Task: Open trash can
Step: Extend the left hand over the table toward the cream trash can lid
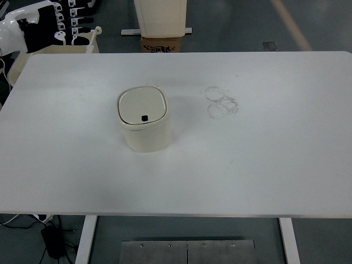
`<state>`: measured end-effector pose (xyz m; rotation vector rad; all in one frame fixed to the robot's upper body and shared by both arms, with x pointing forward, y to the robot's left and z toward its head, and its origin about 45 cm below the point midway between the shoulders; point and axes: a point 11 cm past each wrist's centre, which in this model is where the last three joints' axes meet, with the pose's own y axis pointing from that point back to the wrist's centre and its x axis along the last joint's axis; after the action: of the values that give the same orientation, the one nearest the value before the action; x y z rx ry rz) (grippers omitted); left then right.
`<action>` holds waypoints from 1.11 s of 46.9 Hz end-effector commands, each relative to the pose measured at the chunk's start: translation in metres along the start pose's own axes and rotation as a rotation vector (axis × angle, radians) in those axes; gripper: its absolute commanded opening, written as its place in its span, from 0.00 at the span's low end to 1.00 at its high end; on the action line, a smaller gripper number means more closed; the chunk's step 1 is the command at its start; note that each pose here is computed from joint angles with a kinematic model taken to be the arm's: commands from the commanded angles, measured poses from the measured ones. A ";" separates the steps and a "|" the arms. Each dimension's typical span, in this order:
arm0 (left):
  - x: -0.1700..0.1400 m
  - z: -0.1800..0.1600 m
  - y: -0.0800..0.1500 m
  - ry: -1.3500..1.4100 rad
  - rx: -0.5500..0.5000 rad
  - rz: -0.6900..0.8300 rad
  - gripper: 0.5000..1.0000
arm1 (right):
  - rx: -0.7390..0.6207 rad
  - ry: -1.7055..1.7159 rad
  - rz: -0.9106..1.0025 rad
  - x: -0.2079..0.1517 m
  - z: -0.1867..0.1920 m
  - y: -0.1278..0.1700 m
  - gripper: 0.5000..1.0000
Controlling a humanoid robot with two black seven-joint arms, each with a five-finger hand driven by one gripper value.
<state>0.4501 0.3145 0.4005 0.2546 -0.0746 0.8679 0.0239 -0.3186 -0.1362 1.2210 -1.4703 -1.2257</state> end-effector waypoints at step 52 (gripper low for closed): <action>-0.077 0.014 -0.010 -0.484 0.317 -0.305 1.00 | 0.000 0.000 0.000 0.000 0.000 0.000 0.99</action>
<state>0.4095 0.2491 0.4001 0.7405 -0.3383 0.5018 0.0240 -0.3186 -0.1362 1.2214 -1.4705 -1.2258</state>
